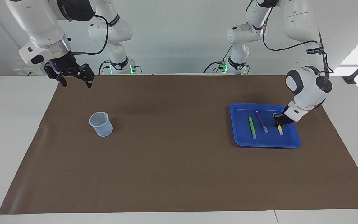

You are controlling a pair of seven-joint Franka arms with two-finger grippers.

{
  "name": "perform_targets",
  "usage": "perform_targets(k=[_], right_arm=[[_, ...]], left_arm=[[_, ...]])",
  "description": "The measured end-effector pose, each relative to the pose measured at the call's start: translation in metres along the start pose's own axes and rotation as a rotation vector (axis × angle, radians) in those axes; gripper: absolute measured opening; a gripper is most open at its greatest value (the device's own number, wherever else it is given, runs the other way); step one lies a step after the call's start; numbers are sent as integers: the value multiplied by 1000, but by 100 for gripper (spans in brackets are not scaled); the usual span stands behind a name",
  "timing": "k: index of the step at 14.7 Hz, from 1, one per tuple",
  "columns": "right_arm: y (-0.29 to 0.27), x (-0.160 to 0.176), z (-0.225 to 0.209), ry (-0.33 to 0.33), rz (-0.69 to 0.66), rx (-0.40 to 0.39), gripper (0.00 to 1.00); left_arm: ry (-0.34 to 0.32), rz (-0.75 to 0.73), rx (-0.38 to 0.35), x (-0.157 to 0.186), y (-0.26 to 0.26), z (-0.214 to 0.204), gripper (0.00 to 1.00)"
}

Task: Transfer and insert pens with both arms
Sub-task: 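Grasp the yellow pen in the tray with the left gripper, then lift the yellow pen toward center while the right gripper approaches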

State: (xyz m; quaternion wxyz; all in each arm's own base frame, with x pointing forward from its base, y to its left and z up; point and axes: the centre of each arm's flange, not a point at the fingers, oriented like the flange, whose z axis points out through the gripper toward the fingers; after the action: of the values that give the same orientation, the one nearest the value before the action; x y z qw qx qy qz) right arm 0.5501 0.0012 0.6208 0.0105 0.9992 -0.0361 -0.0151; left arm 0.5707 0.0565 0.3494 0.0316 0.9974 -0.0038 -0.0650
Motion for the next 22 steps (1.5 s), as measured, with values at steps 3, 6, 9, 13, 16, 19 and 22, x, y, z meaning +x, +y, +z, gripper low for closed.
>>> perform_targets(k=[3, 6, 9, 13, 16, 19, 22], right_arm=[[0, 0, 0, 0, 0, 0, 100], [0, 0, 0, 0, 0, 0, 100], [0, 0, 0, 0, 0, 0, 100], [0, 0, 0, -2, 0, 0, 100], [0, -2, 2, -23, 0, -2, 100], [-2, -4, 4, -40, -4, 1, 100], [-21, -6, 3, -49, -21, 108, 100]], left_arm=[[-49, -128, 8, 8, 55, -52, 17], [-110, -333, -55, 2, 125, -108, 17], [-162, -576, -201, -17, 187, -150, 17], [-294, -810, -382, -49, 242, -187, 17], [-417, -943, -434, -72, 287, -192, 17], [-482, -1081, -483, -91, 330, -179, 17], [-525, -1196, -540, -113, 354, -162, 17]])
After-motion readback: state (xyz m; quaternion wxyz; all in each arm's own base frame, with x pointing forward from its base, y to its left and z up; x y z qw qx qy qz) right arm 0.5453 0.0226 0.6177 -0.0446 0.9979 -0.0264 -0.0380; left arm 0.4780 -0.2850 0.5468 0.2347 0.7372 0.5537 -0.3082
